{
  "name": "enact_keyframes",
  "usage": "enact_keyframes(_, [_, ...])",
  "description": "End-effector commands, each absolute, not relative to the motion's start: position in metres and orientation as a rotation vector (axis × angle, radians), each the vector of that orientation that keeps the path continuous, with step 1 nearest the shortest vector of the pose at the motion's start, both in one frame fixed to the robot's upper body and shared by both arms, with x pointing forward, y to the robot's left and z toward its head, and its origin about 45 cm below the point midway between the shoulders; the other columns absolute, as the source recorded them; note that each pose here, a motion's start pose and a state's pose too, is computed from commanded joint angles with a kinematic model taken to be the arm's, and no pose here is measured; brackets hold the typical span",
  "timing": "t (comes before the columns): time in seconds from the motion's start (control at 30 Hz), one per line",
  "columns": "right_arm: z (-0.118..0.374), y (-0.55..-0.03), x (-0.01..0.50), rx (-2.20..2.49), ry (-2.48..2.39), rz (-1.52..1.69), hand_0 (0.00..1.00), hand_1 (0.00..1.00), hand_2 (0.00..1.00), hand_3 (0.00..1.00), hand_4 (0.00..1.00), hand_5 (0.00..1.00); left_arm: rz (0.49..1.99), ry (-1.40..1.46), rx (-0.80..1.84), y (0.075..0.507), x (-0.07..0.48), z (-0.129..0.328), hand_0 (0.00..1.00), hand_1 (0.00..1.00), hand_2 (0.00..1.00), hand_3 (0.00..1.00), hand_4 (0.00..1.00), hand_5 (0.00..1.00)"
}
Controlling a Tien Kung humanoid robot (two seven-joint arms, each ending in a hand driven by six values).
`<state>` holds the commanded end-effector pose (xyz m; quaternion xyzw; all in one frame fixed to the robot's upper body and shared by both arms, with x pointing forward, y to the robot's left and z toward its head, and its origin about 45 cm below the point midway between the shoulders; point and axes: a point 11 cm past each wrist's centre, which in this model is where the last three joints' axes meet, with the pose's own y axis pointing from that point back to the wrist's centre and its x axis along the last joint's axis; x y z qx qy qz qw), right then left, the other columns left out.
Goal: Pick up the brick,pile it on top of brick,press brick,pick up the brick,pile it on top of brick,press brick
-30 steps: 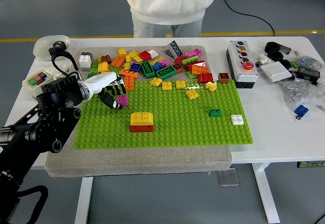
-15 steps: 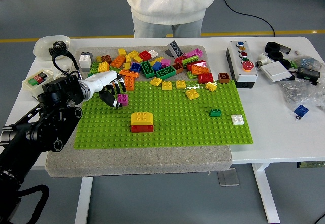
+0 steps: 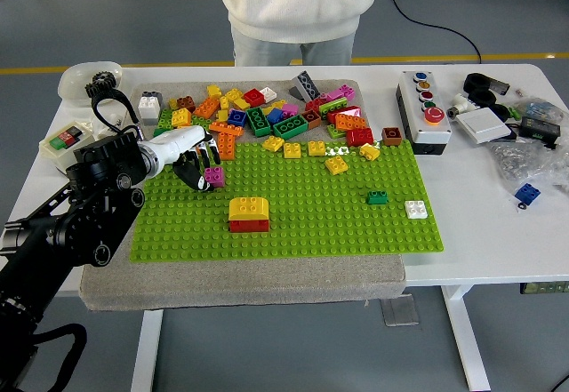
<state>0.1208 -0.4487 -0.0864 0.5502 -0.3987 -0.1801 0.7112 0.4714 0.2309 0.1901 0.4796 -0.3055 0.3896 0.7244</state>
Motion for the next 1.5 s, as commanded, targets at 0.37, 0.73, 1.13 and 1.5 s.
enact_keyframes(0.37, [-0.0869, -0.4479, 0.1199, 1.222, -0.882, -0.402, 0.741, 0.648, 0.712, 0.597, 0.816, 0.369, 0.867, -0.69, 1.049, 0.2277, 0.4718, 0.1929, 0.574, 0.495, 0.502, 0.535, 0.928, 0.002])
enact_keyframes(0.73, [-0.0874, -0.4473, 0.1193, 1.224, -0.876, -0.4, 0.74, 0.647, 0.712, 0.597, 0.816, 0.369, 0.86, -0.686, 1.052, 0.2275, 0.4714, 0.1908, 0.57, 0.494, 0.503, 0.535, 0.928, 0.002])
enact_keyframes(1.13, [-0.0875, -0.4472, 0.1187, 1.224, -0.873, -0.4, 0.741, 0.647, 0.713, 0.596, 0.815, 0.37, 0.86, -0.689, 1.053, 0.227, 0.4707, 0.1866, 0.557, 0.485, 0.494, 0.531, 0.948, 0.046])
enact_keyframes(1.5, [-0.0874, -0.4473, 0.1193, 1.223, -0.877, -0.401, 0.742, 0.647, 0.713, 0.594, 0.814, 0.371, 0.889, -0.703, 1.039, 0.2282, 0.4733, 0.1936, 0.524, 0.474, 0.485, 0.54, 0.897, 0.016])
